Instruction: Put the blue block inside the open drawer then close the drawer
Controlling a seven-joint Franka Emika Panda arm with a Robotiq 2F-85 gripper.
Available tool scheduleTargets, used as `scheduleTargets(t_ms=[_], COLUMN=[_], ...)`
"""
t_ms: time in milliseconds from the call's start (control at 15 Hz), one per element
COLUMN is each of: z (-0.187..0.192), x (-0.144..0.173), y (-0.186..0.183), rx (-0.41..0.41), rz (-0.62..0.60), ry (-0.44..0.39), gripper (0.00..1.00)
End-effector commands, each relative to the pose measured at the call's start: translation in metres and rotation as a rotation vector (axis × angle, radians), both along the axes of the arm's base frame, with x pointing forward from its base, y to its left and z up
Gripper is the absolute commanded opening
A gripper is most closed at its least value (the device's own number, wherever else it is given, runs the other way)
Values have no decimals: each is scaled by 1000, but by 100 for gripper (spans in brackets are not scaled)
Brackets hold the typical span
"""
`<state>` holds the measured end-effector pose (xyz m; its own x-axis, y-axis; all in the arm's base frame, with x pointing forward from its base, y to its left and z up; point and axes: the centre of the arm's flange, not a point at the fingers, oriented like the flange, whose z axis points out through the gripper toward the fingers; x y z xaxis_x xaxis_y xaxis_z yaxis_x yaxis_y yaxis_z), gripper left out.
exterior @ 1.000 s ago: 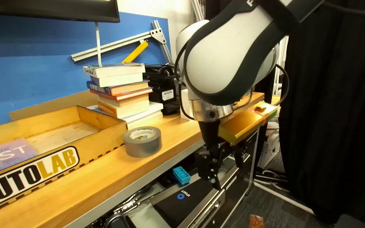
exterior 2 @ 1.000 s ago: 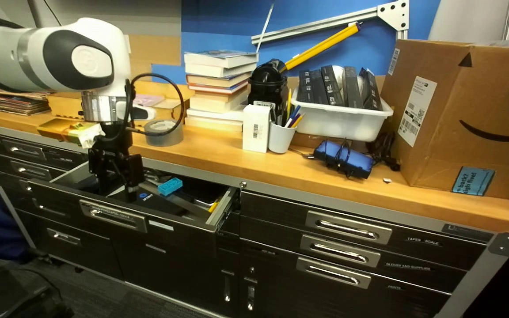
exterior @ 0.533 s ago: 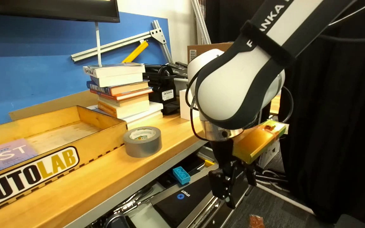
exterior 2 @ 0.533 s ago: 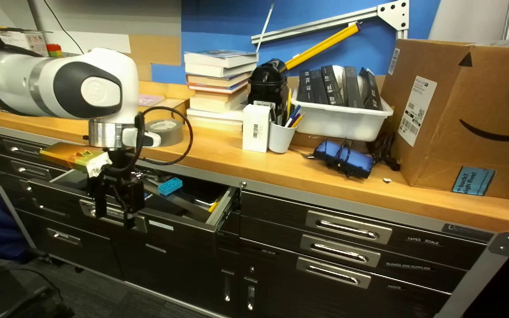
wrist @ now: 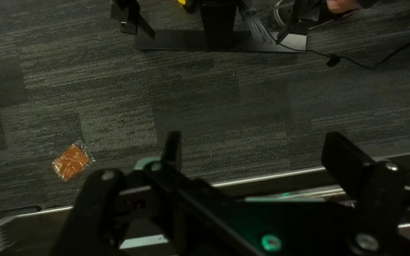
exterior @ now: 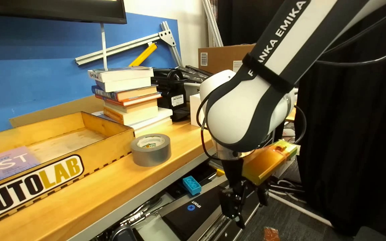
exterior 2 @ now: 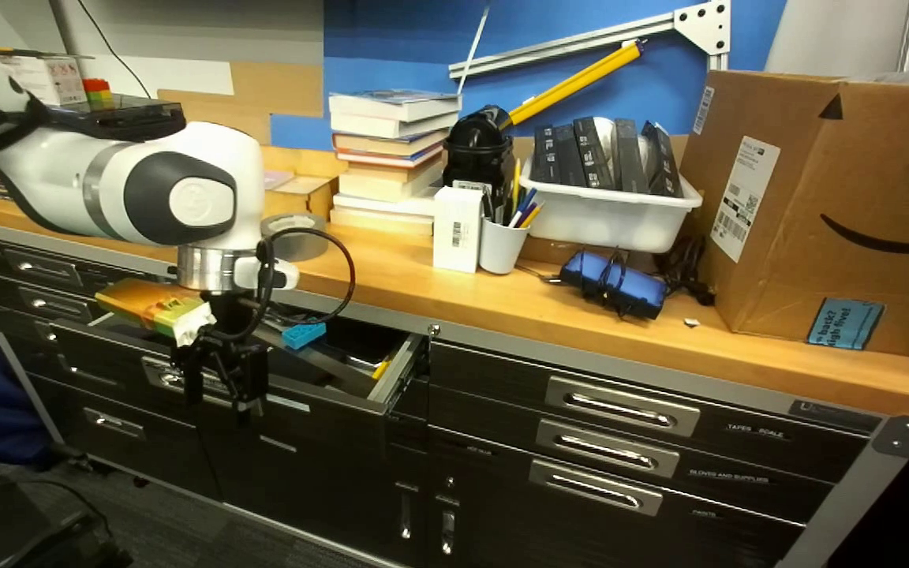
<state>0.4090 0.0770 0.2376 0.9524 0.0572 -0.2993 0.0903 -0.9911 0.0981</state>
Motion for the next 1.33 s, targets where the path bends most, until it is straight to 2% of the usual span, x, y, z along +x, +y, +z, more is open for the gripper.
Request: scheduleTargets(t_ms=[0, 133, 467, 667, 1000, 1133, 1200, 1267], z=[4, 8, 13, 14, 16, 20, 28, 14], x=[20, 29, 45, 51, 65, 65, 59, 54], y=[2, 5, 6, 7, 11, 9, 6, 7], rx=[-22, -78, -128, -130, -179, -176, -144, -159], rz=[-85, -131, -161, -161, -140, -129, -106, -128], ry=[-69, -110, -133, -128, -102, -83, -58, -78], gripper=[100, 100, 100, 100, 100, 100, 100, 100])
